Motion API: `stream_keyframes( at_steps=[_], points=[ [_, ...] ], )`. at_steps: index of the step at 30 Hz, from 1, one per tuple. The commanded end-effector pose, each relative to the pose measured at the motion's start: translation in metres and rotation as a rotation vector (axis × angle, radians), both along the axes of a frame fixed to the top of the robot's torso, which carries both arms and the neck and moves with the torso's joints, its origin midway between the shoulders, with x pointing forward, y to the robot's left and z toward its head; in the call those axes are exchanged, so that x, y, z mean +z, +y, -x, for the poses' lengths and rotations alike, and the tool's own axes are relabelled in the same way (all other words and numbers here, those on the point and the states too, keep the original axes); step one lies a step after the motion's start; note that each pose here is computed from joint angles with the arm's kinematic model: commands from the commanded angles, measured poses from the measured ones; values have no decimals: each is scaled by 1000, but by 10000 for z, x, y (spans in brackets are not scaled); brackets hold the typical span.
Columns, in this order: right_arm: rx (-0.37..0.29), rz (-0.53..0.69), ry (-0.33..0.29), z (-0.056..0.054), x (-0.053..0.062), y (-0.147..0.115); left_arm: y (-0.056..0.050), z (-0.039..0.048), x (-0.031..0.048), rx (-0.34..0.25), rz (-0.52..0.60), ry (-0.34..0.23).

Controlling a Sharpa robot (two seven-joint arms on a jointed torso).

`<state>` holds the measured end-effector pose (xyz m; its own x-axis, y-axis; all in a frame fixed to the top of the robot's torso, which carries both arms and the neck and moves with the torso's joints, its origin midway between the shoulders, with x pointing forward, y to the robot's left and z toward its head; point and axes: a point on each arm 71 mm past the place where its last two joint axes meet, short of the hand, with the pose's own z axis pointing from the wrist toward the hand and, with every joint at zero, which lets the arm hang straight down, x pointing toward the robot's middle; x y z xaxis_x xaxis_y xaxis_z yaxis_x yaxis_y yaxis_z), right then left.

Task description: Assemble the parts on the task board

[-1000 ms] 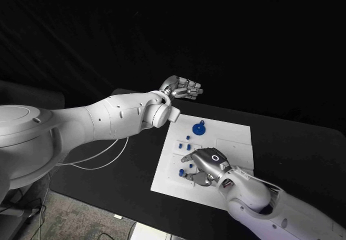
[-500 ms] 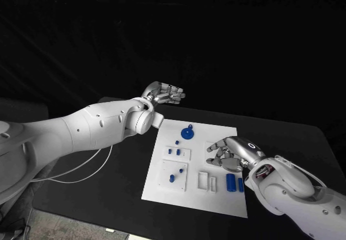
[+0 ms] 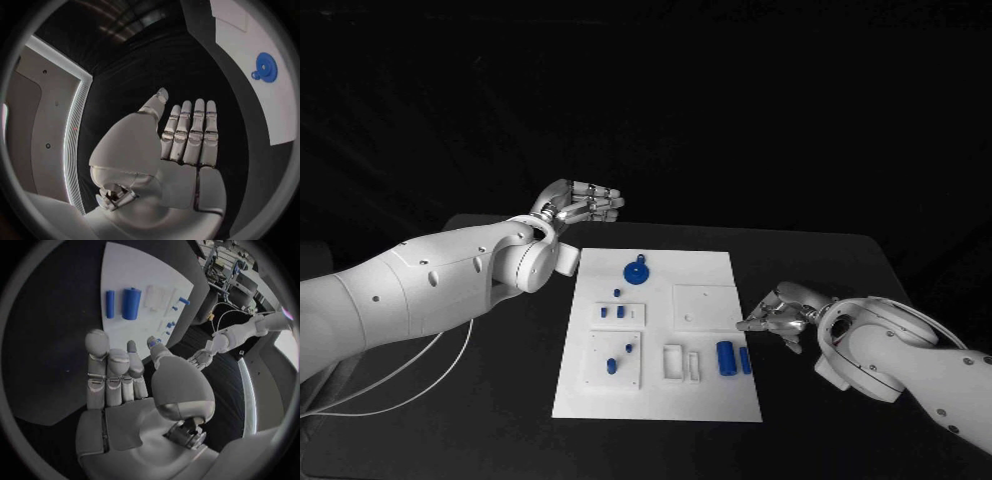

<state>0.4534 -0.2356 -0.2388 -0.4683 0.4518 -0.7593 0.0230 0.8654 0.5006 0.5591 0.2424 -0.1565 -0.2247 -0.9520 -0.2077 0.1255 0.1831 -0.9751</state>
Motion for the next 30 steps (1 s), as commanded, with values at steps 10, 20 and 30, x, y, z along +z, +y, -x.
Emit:
stream_keyframes(
  at_steps=[10,20,30],
  points=[
    [-71,111,356,113,-236,-66,-61,108,-17,-93,46,-13],
    [-45,115,368,95,-288,105,-64,124,-20,-106,52,-14],
    [-31,122,350,60,-314,219,-65,127,-24,-109,52,-11]
  ],
)
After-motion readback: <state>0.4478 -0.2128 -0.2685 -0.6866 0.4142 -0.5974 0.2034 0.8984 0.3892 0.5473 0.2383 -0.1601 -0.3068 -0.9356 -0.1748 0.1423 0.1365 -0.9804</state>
